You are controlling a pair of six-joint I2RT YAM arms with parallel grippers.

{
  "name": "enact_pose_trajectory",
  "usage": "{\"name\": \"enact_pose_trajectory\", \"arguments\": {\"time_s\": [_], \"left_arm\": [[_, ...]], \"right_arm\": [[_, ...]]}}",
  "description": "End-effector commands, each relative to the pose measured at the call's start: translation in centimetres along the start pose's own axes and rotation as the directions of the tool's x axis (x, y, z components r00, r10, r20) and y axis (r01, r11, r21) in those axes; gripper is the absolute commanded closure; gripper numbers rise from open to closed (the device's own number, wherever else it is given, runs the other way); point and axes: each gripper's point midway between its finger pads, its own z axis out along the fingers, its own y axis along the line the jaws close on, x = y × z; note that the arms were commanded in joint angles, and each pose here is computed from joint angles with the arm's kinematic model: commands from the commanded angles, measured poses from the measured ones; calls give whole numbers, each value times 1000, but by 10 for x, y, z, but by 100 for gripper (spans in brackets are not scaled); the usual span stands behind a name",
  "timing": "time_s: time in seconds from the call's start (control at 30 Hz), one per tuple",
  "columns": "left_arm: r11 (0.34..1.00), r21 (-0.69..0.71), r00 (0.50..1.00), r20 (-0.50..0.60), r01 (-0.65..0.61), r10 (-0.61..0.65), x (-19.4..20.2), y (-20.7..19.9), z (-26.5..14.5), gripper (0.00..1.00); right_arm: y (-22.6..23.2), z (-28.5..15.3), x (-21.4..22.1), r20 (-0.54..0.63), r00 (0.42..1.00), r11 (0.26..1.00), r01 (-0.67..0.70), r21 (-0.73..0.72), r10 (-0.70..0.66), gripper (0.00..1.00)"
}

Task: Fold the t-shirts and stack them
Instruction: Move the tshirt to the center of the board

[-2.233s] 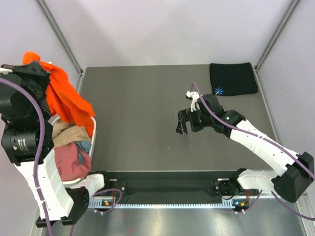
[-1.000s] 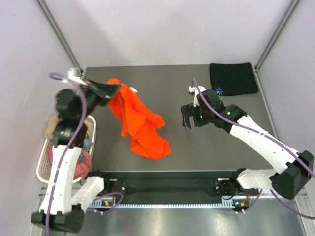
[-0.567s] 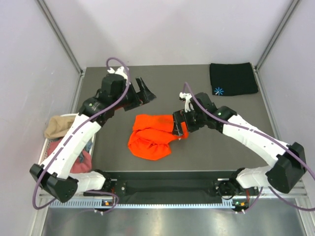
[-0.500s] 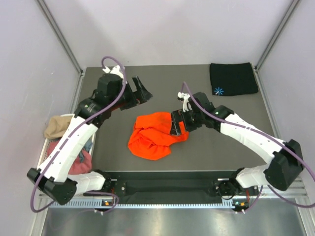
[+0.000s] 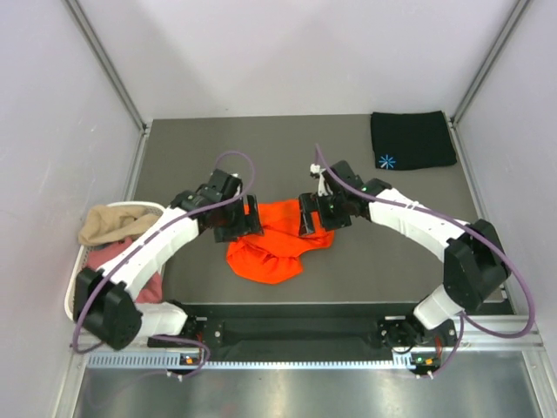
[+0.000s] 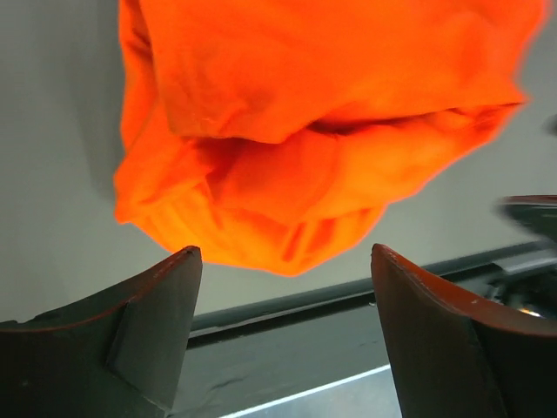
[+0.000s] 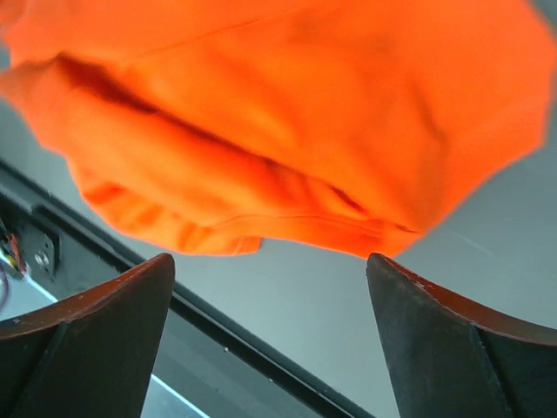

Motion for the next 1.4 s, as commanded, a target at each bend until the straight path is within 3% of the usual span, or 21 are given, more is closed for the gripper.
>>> {"name": "enact_pose_trajectory", "arguments": {"time_s": [0.0, 0.1, 0.23, 0.3, 0.47, 0.63, 0.9, 1.13, 1.23, 1.37], "left_arm": [[996, -58, 997, -57, -64, 61, -4, 5, 16, 19], [985, -132, 988, -118, -113, 98, -7, 12, 29, 25], [977, -138, 982, -119, -164, 148, -17, 10, 33, 37], [979, -112, 983, -89, -171, 161, -23, 3, 26, 38], [976, -122, 981, 48, -180, 187, -48, -1, 9, 9], [969, -165, 973, 106, -186, 205, -67, 5, 13, 4], [989, -66, 991, -36, -130, 128, -58, 12, 47, 22], [992, -37, 984, -138, -117, 111, -37, 14, 61, 28], [995, 9, 983, -152, -98, 98, -32, 7, 65, 39], [996, 34, 987, -138, -79, 83, -37, 0, 69, 65]], "right_arm": [[-23, -7, -9, 14, 995, 995, -97, 29, 97, 9], [-30, 0, -5, -12, 995, 995, -101, 3, 101, 15], [-51, 11, -4, -40, 993, 991, -110, 71, 113, 20], [-57, 13, -10, -34, 990, 988, -133, 76, 136, 20], [-89, 13, -22, -21, 974, 968, -223, 114, 226, 14], [-109, 21, -32, -22, 953, 950, -299, 85, 302, 13], [-115, 40, -45, -44, 946, 946, -316, 75, 320, 31], [-119, 51, -39, -63, 945, 946, -317, 70, 322, 34], [-112, 57, -41, -71, 943, 946, -324, 19, 324, 40], [-105, 66, -38, -102, 936, 940, -340, -21, 336, 57]]}}
